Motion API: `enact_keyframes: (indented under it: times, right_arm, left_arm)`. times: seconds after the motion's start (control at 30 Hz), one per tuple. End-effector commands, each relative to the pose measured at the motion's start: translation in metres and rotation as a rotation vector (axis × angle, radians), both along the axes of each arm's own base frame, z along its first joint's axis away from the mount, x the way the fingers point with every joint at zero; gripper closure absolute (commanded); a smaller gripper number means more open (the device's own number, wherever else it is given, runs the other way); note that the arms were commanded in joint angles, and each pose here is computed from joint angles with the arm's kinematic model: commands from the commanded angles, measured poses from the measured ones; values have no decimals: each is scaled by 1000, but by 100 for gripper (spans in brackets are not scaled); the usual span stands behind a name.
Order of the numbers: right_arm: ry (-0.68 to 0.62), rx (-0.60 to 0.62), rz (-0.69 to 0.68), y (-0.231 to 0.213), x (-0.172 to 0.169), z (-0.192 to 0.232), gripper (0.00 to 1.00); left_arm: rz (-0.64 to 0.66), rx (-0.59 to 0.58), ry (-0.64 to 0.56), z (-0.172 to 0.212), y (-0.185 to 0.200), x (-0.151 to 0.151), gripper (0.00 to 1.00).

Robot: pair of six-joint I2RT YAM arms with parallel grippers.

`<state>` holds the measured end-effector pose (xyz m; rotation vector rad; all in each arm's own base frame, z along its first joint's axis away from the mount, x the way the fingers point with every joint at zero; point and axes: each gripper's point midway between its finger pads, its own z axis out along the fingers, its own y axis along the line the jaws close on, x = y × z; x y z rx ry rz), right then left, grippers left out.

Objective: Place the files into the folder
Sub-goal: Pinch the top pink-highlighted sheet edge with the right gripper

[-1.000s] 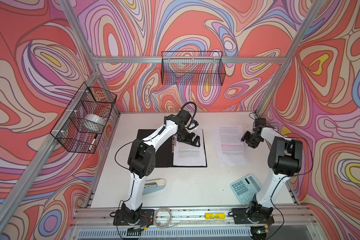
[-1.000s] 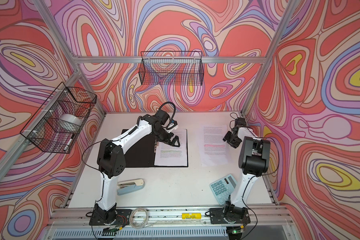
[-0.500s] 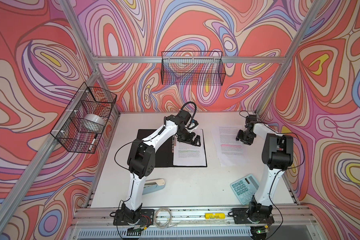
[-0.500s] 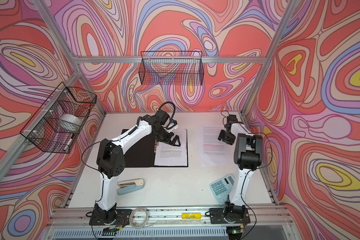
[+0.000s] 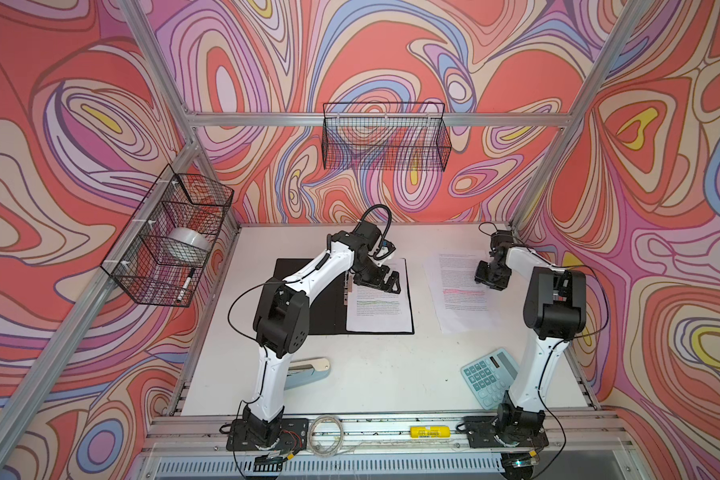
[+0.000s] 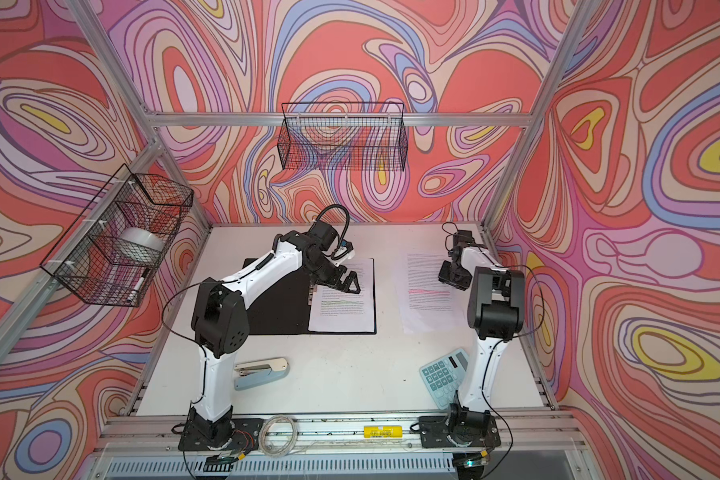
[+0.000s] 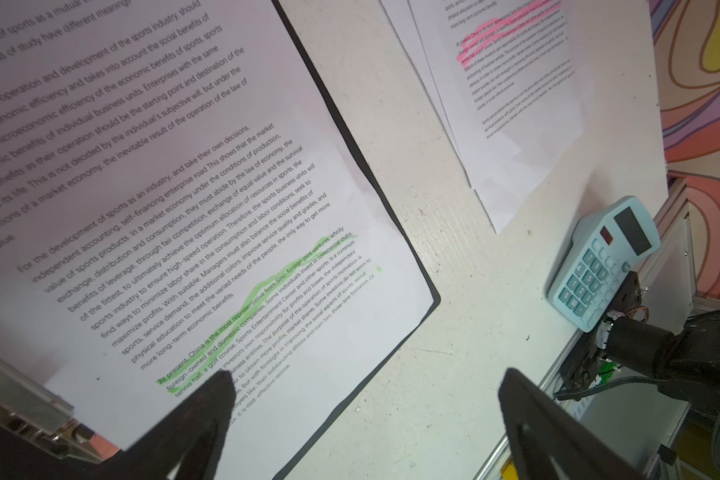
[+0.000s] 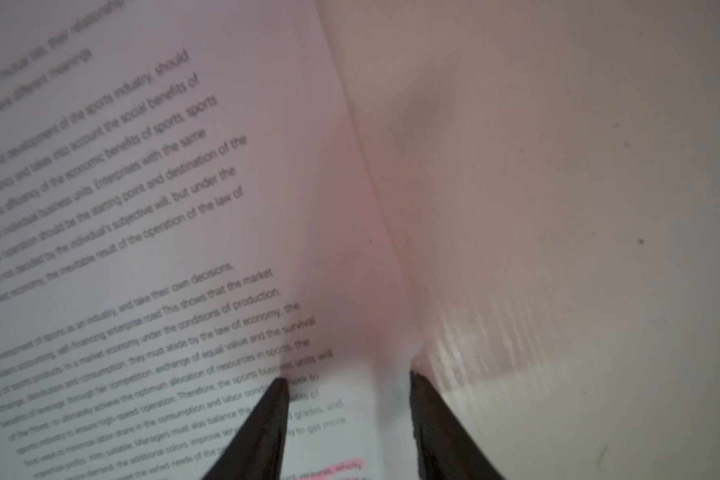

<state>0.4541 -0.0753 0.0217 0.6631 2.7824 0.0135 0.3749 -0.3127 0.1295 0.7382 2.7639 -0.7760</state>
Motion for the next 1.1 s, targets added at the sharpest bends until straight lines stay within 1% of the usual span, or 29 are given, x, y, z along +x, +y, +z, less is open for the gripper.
enact_keyframes:
  times: [0.0,0.13,0.2,0.33,0.47,0.57,0.63,0.8,1.07]
  right_arm:
    - [49,19,-1,5,-13,-22,58]
    - [31,25,5,7,-11,-18,68]
    - [24,26,5,7,-10,-16,71]
    - [10,31,15,9,-9,-12,82]
    - [-11,46,31,12,-8,-6,87]
    - [-27,80,51,19,-7,0,90]
    - [-41,115,66,26,-7,5,94]
    - [-67,174,73,37,-10,18,100]
    - [-106,197,72,41,-7,42,100]
  left_arm:
    - [7,-18,-24,16,4,-1,0]
    - [7,-17,-25,15,4,-1,0]
    - [7,-15,-22,15,4,-2,0]
    - [6,-16,-22,15,4,-2,0]
    - [6,-20,-25,16,4,-2,0]
    - [5,-27,-24,16,2,0,0]
    - [2,-31,-18,15,-1,1,0]
    - [-4,-30,-12,12,-6,9,0]
    - [11,-43,1,9,-12,16,0]
